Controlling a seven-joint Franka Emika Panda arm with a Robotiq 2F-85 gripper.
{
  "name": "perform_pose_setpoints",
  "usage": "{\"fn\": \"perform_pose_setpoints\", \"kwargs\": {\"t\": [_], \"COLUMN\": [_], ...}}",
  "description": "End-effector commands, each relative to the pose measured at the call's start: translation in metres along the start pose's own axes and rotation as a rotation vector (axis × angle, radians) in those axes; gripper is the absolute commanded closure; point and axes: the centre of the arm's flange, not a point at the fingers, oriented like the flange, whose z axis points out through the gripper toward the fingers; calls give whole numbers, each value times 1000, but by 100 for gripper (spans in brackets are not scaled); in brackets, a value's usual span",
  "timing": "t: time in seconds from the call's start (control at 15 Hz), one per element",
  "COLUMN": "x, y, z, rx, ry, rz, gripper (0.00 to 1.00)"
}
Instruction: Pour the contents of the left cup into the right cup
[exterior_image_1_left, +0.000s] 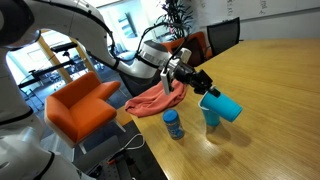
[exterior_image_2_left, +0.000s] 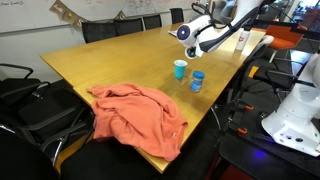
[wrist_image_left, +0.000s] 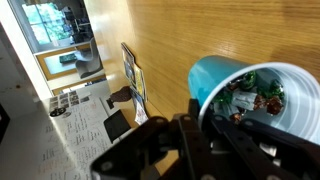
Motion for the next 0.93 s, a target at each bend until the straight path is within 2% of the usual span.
{"fn": "perform_pose_setpoints", "kwargs": {"t": [0.0, 0.53, 0.87], "x": [8, 28, 30], "y": [-2, -22, -36], "z": [-4, -14, -16], "rx": [-77, -178, -254], "ry": [3, 67, 62], "rz": [17, -40, -88], "gripper": [99, 99, 99]}}
